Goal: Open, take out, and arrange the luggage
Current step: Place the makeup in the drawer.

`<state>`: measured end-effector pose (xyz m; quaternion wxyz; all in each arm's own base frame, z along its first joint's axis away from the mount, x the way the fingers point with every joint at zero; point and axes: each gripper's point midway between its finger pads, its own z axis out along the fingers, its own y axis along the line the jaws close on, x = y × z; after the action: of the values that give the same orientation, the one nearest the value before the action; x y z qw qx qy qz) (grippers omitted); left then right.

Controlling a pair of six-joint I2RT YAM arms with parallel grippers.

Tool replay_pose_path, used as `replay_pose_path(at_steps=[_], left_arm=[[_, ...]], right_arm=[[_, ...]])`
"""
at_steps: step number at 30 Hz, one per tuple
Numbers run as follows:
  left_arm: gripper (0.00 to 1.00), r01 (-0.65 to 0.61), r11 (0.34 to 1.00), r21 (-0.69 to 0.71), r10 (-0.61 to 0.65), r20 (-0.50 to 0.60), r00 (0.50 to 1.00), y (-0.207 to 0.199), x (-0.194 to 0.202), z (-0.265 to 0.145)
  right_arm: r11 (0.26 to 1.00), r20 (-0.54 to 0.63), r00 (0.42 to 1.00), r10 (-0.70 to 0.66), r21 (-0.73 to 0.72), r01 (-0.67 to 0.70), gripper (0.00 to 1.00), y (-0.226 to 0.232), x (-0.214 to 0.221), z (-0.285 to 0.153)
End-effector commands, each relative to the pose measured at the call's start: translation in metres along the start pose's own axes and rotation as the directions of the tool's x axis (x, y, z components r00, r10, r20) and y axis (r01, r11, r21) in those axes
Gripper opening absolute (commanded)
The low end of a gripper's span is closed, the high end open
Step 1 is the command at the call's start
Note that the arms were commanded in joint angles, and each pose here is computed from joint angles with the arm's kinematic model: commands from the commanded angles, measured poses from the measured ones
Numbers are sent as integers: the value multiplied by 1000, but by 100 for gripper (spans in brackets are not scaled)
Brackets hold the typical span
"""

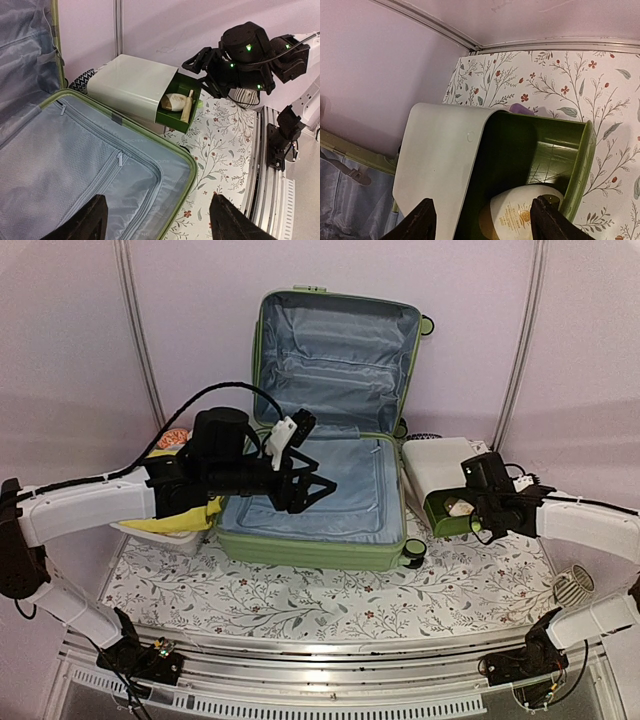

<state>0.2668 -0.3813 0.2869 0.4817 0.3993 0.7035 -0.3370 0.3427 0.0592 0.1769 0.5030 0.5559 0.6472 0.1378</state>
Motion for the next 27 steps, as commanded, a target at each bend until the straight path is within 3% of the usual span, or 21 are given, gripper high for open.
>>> replay_pose_path(at_steps=[1,5,11,16,23,27], left_arm=[[72,-10,1000,-20,10,27,1000,7,-7,-8],[72,-9,1000,-22,9,23,1000,8,-5,-7],[72,-6,1000,-26,7,20,1000,9,-4,-7],[78,0,999,-35,0,13,1000,11,-3,-7],[98,24,996,-88,-22,22,1000,20,-4,-11],[98,41,989,-145,-37,35,999,29,-6,-18]], right_arm=[[999,45,999,16,48,-18,69,-7,-15,-4],[999,62,998,14,37,-16,77,-4,-25,-11],[972,8,972,-235,15,235,100,24,-32,-21],[914,-64,912,-405,-62,401,99,35,-30,-35],[801,-159,788,-595,-209,562,99,38,-18,-56],[736,-191,717,-670,-299,607,99,38,-10,-68]])
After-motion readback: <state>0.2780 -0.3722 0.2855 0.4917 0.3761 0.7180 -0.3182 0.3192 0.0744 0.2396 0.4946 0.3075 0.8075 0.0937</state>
